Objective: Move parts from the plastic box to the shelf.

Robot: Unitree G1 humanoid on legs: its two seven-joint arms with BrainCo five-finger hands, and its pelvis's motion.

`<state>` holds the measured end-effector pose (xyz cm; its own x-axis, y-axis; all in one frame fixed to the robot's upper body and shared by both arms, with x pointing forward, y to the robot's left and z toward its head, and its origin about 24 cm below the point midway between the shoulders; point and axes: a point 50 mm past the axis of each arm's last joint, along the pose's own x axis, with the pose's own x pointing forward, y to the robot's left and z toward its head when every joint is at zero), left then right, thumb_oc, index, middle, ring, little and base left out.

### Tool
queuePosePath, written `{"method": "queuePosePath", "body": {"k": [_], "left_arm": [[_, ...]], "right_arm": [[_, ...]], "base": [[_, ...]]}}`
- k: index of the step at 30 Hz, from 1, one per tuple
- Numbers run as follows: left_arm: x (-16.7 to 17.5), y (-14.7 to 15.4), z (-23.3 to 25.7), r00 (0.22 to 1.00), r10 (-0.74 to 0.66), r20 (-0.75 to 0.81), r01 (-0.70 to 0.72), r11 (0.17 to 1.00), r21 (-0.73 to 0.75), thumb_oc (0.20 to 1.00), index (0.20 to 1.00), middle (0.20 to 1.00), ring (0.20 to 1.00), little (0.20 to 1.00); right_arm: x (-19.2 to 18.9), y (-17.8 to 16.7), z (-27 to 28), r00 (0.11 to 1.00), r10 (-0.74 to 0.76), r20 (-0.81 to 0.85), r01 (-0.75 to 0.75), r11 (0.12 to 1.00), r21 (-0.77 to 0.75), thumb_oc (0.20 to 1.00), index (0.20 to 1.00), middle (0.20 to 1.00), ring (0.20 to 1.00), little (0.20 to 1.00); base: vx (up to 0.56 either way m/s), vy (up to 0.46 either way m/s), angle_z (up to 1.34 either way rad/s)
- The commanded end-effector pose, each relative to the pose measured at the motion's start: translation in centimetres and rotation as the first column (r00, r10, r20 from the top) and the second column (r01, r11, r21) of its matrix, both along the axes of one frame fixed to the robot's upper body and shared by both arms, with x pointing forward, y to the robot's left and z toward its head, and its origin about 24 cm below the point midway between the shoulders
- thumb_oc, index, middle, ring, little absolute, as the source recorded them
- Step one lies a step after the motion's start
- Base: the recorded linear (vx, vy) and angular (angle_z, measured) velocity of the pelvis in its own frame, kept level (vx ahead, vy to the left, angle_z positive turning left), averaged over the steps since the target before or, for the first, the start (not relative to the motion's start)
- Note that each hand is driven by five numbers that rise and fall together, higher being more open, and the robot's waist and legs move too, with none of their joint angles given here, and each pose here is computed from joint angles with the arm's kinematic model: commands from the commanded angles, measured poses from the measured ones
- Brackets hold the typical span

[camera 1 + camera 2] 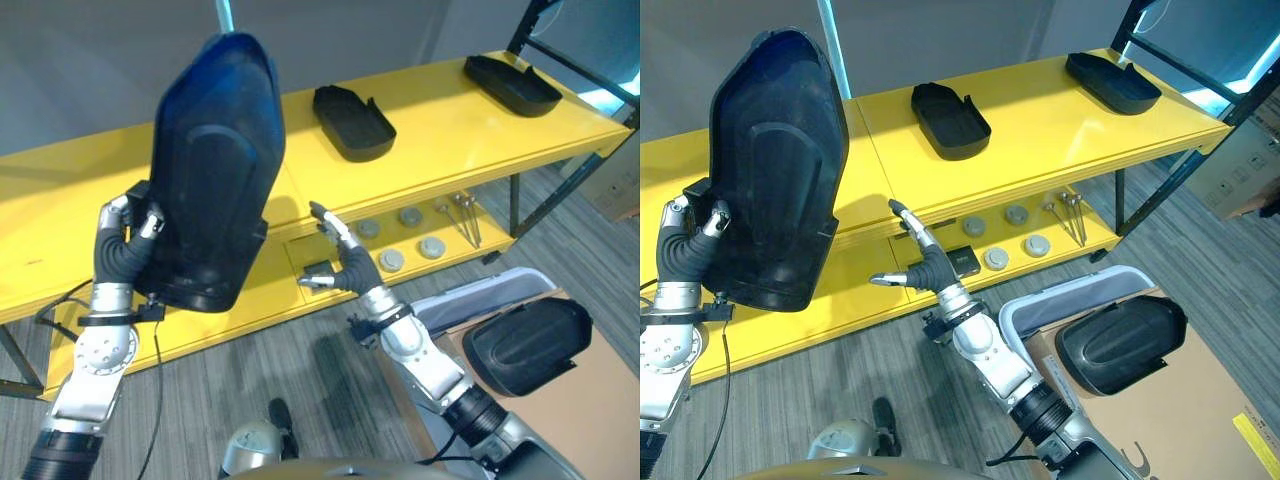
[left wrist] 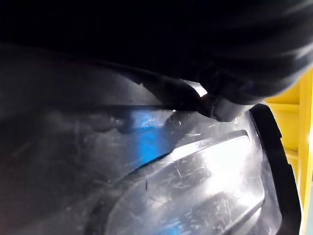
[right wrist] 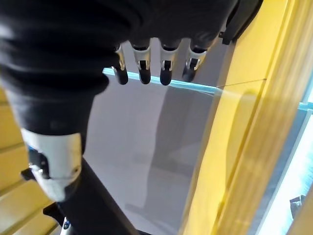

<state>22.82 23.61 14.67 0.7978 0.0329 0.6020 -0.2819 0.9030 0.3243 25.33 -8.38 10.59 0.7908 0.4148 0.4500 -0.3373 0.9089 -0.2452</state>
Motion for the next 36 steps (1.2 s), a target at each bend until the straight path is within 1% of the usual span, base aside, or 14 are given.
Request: {"method": "queuePosePath", "body": {"k": [1, 2, 3, 6, 7, 9, 13, 15, 20, 23, 28, 31, 34, 36], "left_arm": [[0.0, -1.4, 3.9, 0.963, -0.128, 0.239, 0.141, 0.989, -0.039, 0.2, 0.2, 0.2, 0.2, 0.2], [0.5, -2.1, 4.2, 0.956, -0.158, 0.249, 0.173, 0.984, -0.038, 0.2, 0.2, 0.2, 0.2, 0.2], [1.3, -3.3, 4.4, 0.942, -0.211, 0.261, 0.228, 0.973, -0.035, 0.2, 0.2, 0.2, 0.2, 0.2], [2.3, -4.8, 4.8, 0.923, -0.27, 0.276, 0.297, 0.953, -0.062, 0.2, 0.2, 0.2, 0.2, 0.2], [2.5, -5.3, 4.3, 0.925, -0.277, 0.26, 0.304, 0.95, -0.073, 0.2, 0.2, 0.2, 0.2, 0.2], [2.4, -5.2, 3.8, 0.93, -0.282, 0.236, 0.309, 0.947, -0.09, 0.2, 0.2, 0.2, 0.2, 0.2], [1.8, -5.0, 2.7, 0.942, -0.271, 0.199, 0.296, 0.949, -0.109, 0.2, 0.2, 0.2, 0.2, 0.2], [1.6, -4.6, 2.3, 0.946, -0.268, 0.181, 0.292, 0.948, -0.126, 0.2, 0.2, 0.2, 0.2, 0.2], [1.1, -3.9, 1.3, 0.954, -0.268, 0.132, 0.287, 0.946, -0.148, 0.2, 0.2, 0.2, 0.2, 0.2], [0.9, -3.2, 0.5, 0.967, -0.238, 0.09, 0.251, 0.951, -0.18, 0.2, 0.2, 0.2, 0.2, 0.2], [1.5, -2.8, -0.1, 0.981, -0.191, 0.04, 0.195, 0.962, -0.189, 0.2, 0.2, 0.2, 0.2, 0.2], [2.0, -2.5, -0.2, 0.987, -0.156, 0.025, 0.158, 0.967, -0.202, 0.2, 0.2, 0.2, 0.2, 0.2], [3.2, -1.8, 0.1, 0.998, -0.058, 0.014, 0.06, 0.965, -0.254, 0.2, 0.2, 0.2, 0.2, 0.2], [3.8, -1.6, 0.1, 1.0, -0.028, 0.009, 0.03, 0.962, -0.27, 0.2, 0.2, 0.2, 0.2, 0.2]], "right_arm": [[0.2, -0.4, 0.9, 0.995, -0.06, 0.084, 0.055, 0.996, 0.066, 1.0, 1.0, 1.0, 1.0, 1.0], [0.5, -0.6, 0.5, 0.994, -0.089, 0.057, 0.085, 0.994, 0.068, 1.0, 1.0, 1.0, 1.0, 1.0], [0.5, -1.6, -0.1, 0.988, -0.153, 0.032, 0.151, 0.987, 0.064, 1.0, 1.0, 1.0, 1.0, 1.0], [0.0, -3.7, -0.9, 0.979, -0.204, 0.017, 0.203, 0.979, 0.016, 1.0, 1.0, 1.0, 1.0, 1.0], [0.1, -4.6, -1.3, 0.98, -0.201, 0.004, 0.201, 0.98, -0.004, 1.0, 1.0, 1.0, 1.0, 1.0], [0.3, -4.9, -1.5, 0.98, -0.198, -0.012, 0.197, 0.98, -0.018, 1.0, 1.0, 1.0, 1.0, 1.0], [0.2, -5.0, -1.9, 0.985, -0.17, -0.035, 0.168, 0.984, -0.057, 1.0, 1.0, 1.0, 1.0, 1.0], [0.3, -5.3, -2.3, 0.981, -0.186, -0.057, 0.181, 0.981, -0.073, 1.0, 1.0, 1.0, 1.0, 1.0], [0.1, -6.7, -4.0, 0.95, -0.288, -0.119, 0.272, 0.953, -0.133, 1.0, 1.0, 1.0, 1.0, 1.0], [-0.3, -8.7, -6.6, 0.881, -0.415, -0.226, 0.387, 0.908, -0.161, 1.0, 1.0, 1.0, 1.0, 1.0], [-1.8, -11.0, -9.5, 0.776, -0.535, -0.335, 0.493, 0.845, -0.206, 1.0, 1.0, 1.0, 1.0, 1.0], [-2.6, -11.5, -10.8, 0.745, -0.557, -0.367, 0.504, 0.83, -0.237, 1.0, 1.0, 1.0, 1.0, 1.0], [-3.9, -11.6, -12.2, 0.738, -0.54, -0.405, 0.456, 0.841, -0.292, 1.0, 1.0, 1.0, 1.0, 1.0], [-4.3, -11.6, -12.6, 0.733, -0.541, -0.412, 0.44, 0.84, -0.318, 1.0, 1.0, 1.0, 1.0, 1.0]], "base": [[0.19, 0.321, 0.31], [0.17, 0.162, 0.52], [0.14, 0.052, 1.29], [0.11, -0.061, 3.24], [0.07, -0.134, 1.86], [0.08, -0.173, 0.85], [0.07, -0.103, 0.04], [0.03, -0.046, -0.07], [0.06, 0.053, 0.03], [0.14, 0.25, 0.1], [0.1, 0.167, -0.07], [0.07, 0.084, -0.3], [0.08, 0.067, -0.1], [0.04, 0.014, -0.13]]}}
